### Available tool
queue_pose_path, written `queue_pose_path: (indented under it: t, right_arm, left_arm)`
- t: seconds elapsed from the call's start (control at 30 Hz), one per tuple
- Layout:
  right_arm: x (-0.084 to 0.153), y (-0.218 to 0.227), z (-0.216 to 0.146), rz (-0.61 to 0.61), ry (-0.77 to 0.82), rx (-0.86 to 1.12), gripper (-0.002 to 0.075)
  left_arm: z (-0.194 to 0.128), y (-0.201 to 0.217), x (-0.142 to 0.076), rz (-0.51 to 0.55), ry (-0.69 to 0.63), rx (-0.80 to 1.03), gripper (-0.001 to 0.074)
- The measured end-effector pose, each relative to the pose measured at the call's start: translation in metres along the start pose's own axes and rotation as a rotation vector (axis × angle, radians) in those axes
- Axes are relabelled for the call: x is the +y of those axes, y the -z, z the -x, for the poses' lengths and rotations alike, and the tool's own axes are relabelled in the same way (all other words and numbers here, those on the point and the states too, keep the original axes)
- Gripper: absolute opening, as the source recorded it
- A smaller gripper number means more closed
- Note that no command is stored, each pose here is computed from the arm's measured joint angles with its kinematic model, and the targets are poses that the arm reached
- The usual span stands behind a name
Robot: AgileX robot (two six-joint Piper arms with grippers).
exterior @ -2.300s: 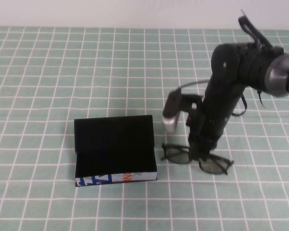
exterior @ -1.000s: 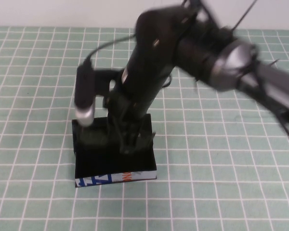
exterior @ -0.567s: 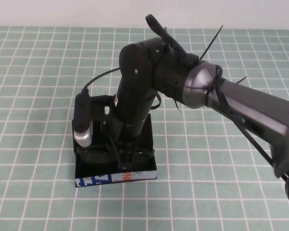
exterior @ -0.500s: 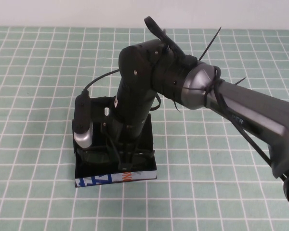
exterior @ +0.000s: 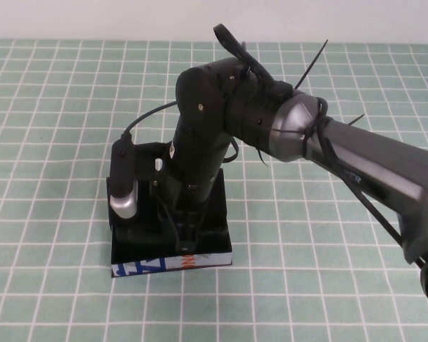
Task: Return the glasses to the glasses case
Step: Place the glasses in the glasses case
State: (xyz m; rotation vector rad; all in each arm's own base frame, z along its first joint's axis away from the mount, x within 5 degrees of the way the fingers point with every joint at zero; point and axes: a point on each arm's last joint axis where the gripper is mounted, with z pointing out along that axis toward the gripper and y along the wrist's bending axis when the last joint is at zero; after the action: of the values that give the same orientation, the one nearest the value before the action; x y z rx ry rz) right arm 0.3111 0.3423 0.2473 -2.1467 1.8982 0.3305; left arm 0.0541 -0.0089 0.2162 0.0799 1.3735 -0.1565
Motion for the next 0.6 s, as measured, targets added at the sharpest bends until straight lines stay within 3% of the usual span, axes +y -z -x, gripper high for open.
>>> queue_pose_path:
  t: [0.2, 0.43, 0.6]
  right_arm:
    - [0.000, 0.000, 0.000, 0.000, 0.000, 0.000, 0.0099]
    - [0.001, 0.003, 0.001, -0.005, 0.002, -0.004, 0.0104]
    - [0.004, 0.031, 0.003, -0.050, 0.009, -0.041, 0.0104]
  left_arm:
    - [0.000, 0.000, 0.000, 0.000, 0.000, 0.000, -0.0002]
    - [0.000, 0.000, 0.000, -0.001, 0.029, -0.005, -0.0002]
    - [0.016, 0.002, -0.003, -0.048, 0.124, -0.180, -0.0002]
